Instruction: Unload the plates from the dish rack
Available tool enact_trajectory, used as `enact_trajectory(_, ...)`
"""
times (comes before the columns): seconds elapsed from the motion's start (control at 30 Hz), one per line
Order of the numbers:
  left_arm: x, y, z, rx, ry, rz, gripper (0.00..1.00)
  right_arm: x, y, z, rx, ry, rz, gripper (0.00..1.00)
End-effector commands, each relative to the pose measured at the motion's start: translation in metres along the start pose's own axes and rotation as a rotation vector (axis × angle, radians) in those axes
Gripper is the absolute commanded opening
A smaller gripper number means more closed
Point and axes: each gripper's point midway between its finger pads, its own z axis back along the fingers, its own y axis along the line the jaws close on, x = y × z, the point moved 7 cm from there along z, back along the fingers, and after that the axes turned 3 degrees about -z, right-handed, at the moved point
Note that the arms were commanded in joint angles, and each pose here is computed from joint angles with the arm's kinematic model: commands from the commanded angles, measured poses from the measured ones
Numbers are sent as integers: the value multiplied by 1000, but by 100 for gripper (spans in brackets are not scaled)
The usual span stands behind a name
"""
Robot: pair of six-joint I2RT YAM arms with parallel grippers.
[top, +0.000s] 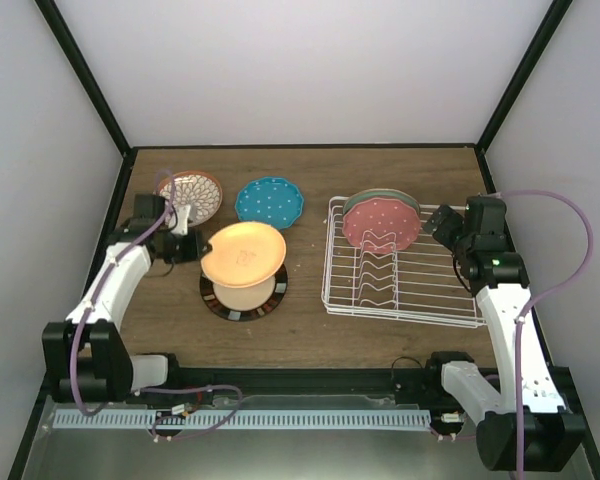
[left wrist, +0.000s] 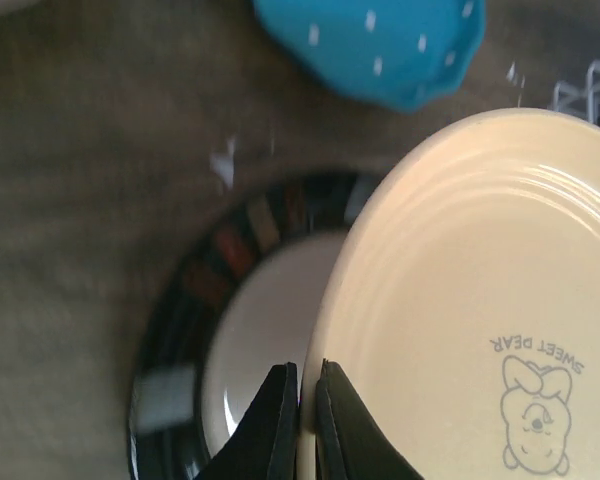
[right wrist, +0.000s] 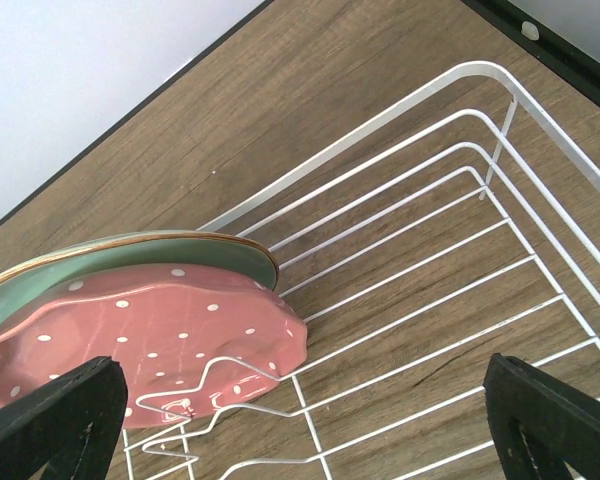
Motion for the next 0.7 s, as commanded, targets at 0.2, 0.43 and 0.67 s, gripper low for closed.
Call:
enact_trajectory(0.2,-57,2,-4,6,30,148,4,5,1,12,18,-31,-13,100)
enact_trajectory(0.43,-51,9,-17,124,-29,129,4,9,2,17,16,-41,-19,100)
enact_trajectory(0.67,-69,20,-30,184,-4,170,5,13,1,25,0,-63,-23,100)
